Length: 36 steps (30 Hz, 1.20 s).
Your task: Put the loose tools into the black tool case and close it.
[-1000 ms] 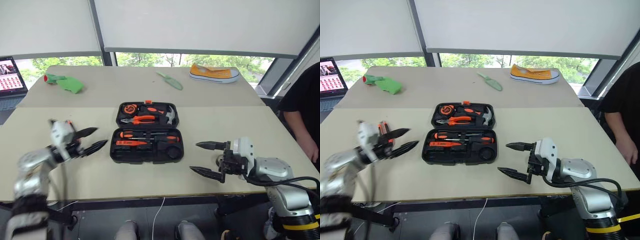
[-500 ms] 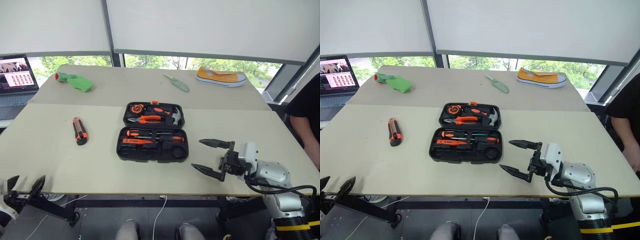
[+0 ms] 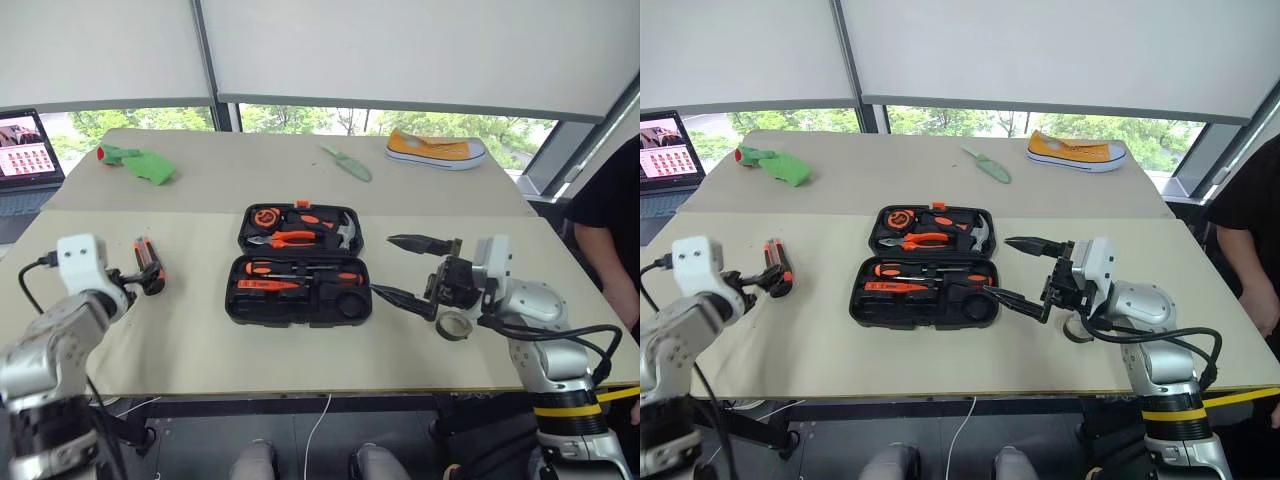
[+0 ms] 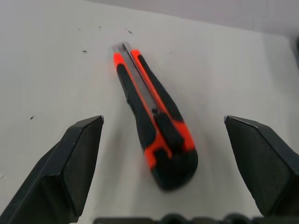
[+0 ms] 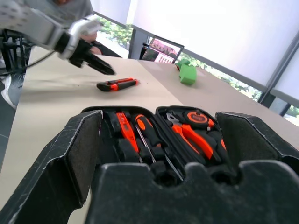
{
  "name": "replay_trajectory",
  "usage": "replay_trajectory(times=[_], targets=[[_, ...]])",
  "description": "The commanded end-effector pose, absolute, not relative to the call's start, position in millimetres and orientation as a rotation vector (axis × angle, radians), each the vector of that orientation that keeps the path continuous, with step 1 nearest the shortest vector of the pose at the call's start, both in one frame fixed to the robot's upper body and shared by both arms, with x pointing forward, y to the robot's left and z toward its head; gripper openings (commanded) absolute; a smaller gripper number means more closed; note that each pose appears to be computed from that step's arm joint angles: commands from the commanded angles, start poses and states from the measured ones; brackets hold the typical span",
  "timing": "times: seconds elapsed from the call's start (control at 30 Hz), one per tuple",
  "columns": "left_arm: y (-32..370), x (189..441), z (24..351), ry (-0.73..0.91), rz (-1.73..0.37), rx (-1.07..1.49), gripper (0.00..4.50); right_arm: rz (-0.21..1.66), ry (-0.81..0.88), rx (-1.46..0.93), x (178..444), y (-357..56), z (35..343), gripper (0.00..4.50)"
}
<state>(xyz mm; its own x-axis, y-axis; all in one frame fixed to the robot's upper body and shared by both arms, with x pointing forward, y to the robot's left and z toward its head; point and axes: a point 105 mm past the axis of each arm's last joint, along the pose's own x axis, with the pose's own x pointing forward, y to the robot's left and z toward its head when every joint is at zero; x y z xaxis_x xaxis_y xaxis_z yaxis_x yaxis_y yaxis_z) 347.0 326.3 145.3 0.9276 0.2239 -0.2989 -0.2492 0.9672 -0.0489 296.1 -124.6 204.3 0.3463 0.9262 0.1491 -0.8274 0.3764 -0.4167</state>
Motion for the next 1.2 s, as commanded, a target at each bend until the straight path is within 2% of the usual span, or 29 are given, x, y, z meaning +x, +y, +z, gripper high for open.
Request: replay_trajectory(times=[0.03, 0.17, 0.3, 0.37, 0.4, 0.5, 0.57, 0.67, 0.73, 0.8, 0.9, 0.97, 1.07, 1.2], targets=[[328.0, 367.3, 142.5, 0.324, 0.330, -0.050, 4.44, 1.175, -0.416, -0.292, 294.0, -121.3, 211.2, 4.50], [333.5, 381.6, 132.8, 0.353, 0.410, 0.009, 4.44, 1.186, -0.417, -0.289, 292.0, -117.3, 210.6, 4.50], [332.6, 389.0, 115.2, 0.405, 0.445, -0.052, 4.44, 1.177, -0.422, -0.287, 290.1, -117.5, 212.6, 4.50], [331.9, 389.6, 109.7, 0.432, 0.430, -0.064, 3.93, 1.178, -0.421, -0.291, 288.7, -117.0, 212.3, 4.50], [332.9, 389.0, 109.7, 0.433, 0.426, -0.064, 3.84, 1.177, -0.422, -0.292, 288.4, -117.1, 212.4, 4.50], [339.5, 385.8, 112.8, 0.409, 0.420, -0.063, 2.63, 1.171, -0.422, -0.295, 287.8, -117.8, 212.6, 4.50], [337.0, 388.6, 135.5, 0.248, 0.346, -0.095, 1.92, 1.168, -0.418, -0.309, 286.6, -118.9, 211.0, 4.50], [313.1, 385.3, 176.5, -0.003, 0.047, 0.013, 1.92, 1.153, -0.412, -0.324, 285.0, -123.4, 210.2, 4.50], [289.0, 375.9, 192.3, -0.093, -0.206, 0.065, 1.92, 1.137, -0.406, -0.336, 284.4, -128.4, 209.8, 4.50], [255.4, 355.4, 190.3, -0.074, -0.571, 0.208, 1.92, 1.120, -0.388, -0.347, 282.6, -135.7, 207.7, 4.50], [228.7, 330.7, 173.2, 0.028, -0.943, 0.397, 1.92, 1.108, -0.354, -0.359, 279.6, -144.3, 202.7, 4.50], [211.3, 324.5, 168.8, 0.074, -1.142, 0.461, 1.92, 1.104, -0.324, -0.373, 277.3, -149.5, 197.3, 4.50], [189.2, 327.6, 165.3, 0.091, -1.305, 0.565, 1.92, 1.098, -0.294, -0.373, 274.6, -153.1, 191.8, 4.50], [165.4, 342.5, 152.9, 0.115, -1.380, 0.729, 1.92, 1.098, -0.266, -0.367, 269.1, -152.4, 185.9, 4.50]])
